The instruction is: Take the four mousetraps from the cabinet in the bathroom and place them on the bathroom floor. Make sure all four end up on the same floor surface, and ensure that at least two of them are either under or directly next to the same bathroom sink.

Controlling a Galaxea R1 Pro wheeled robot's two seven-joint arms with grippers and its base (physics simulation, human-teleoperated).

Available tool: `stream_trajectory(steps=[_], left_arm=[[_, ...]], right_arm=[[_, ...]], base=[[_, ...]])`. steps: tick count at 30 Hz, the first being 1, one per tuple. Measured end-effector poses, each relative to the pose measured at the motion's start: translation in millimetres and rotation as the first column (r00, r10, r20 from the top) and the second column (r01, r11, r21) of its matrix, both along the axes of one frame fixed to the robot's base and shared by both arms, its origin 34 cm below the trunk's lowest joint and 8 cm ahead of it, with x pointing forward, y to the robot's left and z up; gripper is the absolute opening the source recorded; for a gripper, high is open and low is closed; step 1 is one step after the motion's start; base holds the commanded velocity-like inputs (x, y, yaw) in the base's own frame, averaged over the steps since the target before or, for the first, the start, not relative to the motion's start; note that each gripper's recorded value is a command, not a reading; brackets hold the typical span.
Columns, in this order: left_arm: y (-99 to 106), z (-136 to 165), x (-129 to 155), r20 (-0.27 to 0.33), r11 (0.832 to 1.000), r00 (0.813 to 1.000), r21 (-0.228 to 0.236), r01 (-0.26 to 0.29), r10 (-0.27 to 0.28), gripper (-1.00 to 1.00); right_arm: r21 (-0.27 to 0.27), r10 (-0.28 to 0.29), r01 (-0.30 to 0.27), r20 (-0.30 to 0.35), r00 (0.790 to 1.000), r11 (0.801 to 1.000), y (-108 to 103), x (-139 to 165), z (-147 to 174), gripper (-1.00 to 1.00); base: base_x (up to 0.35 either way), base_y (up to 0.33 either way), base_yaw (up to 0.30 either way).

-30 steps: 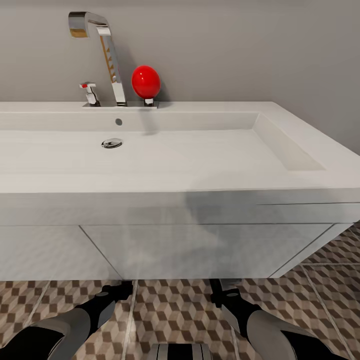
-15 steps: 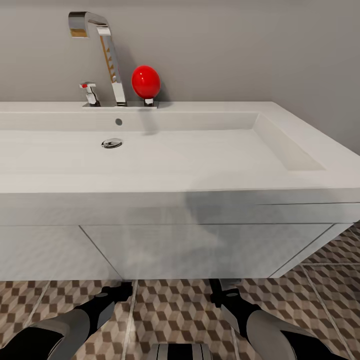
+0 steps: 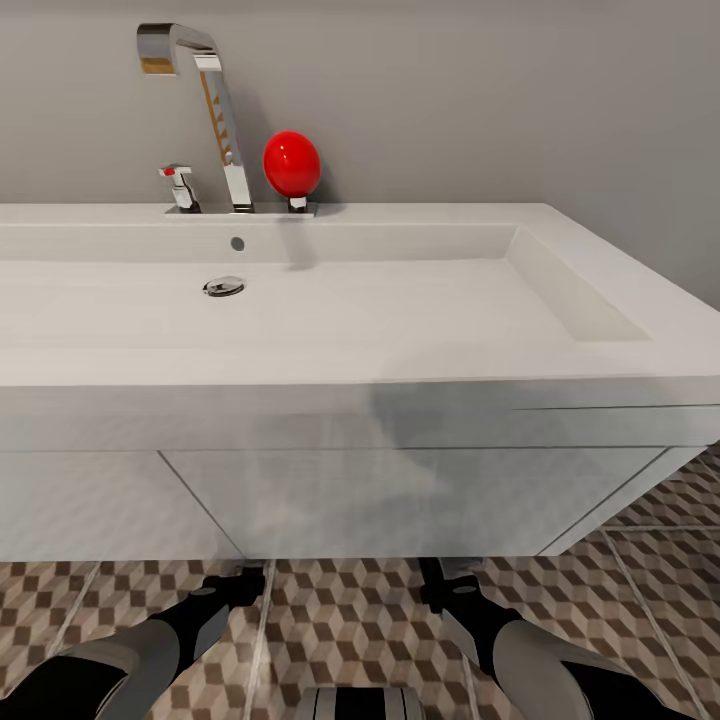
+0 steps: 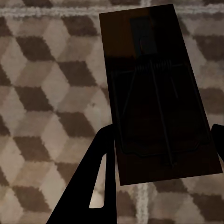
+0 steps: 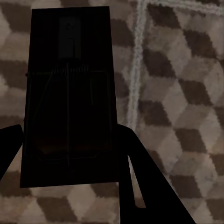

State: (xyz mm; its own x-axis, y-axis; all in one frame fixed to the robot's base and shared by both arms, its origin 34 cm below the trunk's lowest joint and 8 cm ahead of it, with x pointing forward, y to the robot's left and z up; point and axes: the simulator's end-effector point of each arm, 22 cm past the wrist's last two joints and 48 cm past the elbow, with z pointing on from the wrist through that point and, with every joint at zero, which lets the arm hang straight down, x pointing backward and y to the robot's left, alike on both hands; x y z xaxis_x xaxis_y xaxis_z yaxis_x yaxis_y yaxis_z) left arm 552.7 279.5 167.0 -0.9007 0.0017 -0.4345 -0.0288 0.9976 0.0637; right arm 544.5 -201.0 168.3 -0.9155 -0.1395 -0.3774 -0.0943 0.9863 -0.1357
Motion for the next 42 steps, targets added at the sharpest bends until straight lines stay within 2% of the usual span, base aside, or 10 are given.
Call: stream_trajectory(steps=[26, 27, 42], left_arm=[[0.1, 0.0, 0.0, 0.0, 1.0, 1.0, 0.0, 0.0, 0.0, -1.0], [0.0, 0.0, 0.0, 0.0, 1.0, 1.0, 0.0, 0.0, 0.0, -1.0], [0.1, 0.1, 0.3, 0.001, 1.0, 1.0, 0.0, 0.0, 0.0, -1.0]], right_arm=[[0.005, 0.001, 0.0, -0.015, 1.0, 1.0, 2.1, -5.9, -2.4, -1.0], [0.004, 0.0, 0.0, -0.016, 1.0, 1.0, 1.9, -6.1, -2.5, 1.0], [0.003, -0.001, 0.001, -0.013, 1.0, 1.0, 1.1, -5.5, -2.3, 1.0]], base=[[0.0, 0.0, 0.0], [0.0, 0.0, 0.0], [0.0, 0.0, 0.0]])
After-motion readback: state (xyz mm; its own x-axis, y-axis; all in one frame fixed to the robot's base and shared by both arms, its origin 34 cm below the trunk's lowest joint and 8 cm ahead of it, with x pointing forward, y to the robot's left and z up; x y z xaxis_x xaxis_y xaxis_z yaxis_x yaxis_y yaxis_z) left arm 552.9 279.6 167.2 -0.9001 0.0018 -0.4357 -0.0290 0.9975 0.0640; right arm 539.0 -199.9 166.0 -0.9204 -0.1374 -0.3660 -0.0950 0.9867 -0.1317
